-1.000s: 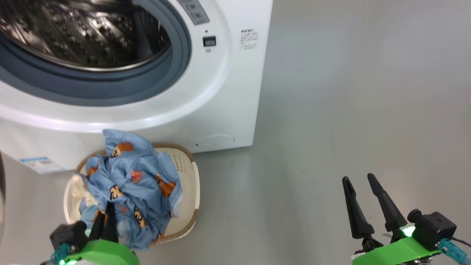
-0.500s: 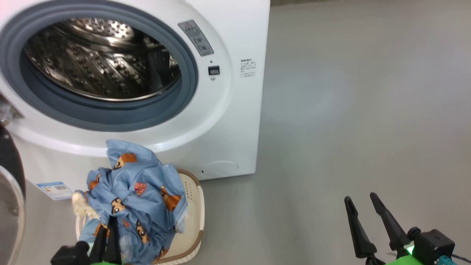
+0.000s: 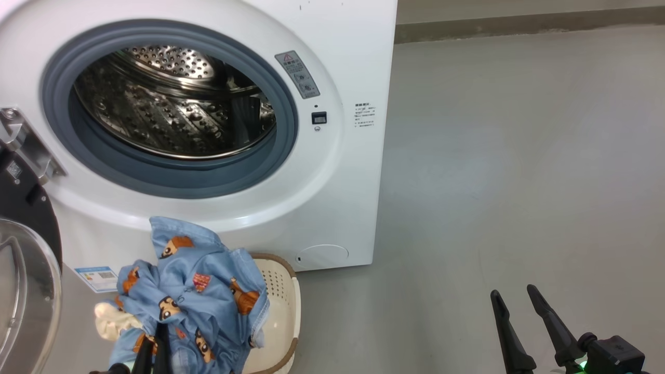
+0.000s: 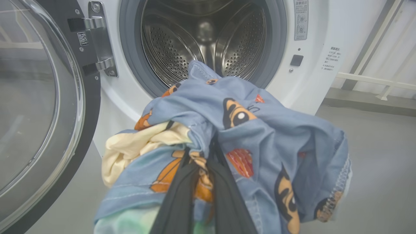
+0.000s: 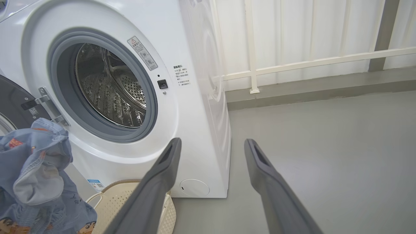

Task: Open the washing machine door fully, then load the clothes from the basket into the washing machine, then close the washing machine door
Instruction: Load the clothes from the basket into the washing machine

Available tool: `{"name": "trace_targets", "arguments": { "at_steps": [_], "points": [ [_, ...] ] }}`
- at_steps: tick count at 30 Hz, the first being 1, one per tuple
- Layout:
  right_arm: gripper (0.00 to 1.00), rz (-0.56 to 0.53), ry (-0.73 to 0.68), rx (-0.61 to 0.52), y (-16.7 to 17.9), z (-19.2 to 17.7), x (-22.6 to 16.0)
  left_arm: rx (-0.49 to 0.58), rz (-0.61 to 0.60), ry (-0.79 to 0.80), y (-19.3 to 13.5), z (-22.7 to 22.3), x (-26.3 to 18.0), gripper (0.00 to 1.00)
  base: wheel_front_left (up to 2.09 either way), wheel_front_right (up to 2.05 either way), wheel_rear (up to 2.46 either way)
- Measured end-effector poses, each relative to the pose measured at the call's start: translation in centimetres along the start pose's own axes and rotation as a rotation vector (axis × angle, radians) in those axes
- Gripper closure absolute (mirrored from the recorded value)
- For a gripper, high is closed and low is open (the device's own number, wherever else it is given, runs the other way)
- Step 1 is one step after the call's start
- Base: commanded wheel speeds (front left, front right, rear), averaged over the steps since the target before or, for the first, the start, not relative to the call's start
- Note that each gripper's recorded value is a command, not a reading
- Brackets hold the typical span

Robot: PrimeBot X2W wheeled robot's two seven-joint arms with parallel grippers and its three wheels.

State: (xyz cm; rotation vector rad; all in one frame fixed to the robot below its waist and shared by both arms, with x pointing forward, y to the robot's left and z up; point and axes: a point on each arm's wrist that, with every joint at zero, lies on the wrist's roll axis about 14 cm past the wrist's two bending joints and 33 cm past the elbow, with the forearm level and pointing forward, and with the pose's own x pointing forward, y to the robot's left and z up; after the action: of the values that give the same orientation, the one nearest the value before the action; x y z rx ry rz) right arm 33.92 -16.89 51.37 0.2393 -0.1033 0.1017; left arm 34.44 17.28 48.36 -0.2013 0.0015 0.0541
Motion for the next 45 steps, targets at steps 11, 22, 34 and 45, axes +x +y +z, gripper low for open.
{"name": "trace_targets", "arguments": {
  "at_steps": [11,22,34,45],
  "points": [
    [0.00,0.020,0.001,-0.019,0.3,0.1,0.1,0.002,-0.006,-0.034,-0.2,1.1,-0.4,1.00,0.00,0.00,0.00],
    [0.00,0.024,0.010,-0.024,0.4,-0.2,0.2,0.009,0.003,-0.039,-0.1,1.2,-0.6,1.00,0.00,0.00,0.00],
    [0.00,0.011,0.021,-0.018,0.1,-0.6,0.1,0.012,-0.006,-0.031,-0.3,1.0,-0.3,1.00,0.00,0.00,0.00],
    [0.00,-0.001,0.039,-0.016,-0.2,-1.2,0.1,0.016,-0.024,-0.007,-0.8,0.2,0.3,1.00,0.00,0.00,0.00]
  ]
}}
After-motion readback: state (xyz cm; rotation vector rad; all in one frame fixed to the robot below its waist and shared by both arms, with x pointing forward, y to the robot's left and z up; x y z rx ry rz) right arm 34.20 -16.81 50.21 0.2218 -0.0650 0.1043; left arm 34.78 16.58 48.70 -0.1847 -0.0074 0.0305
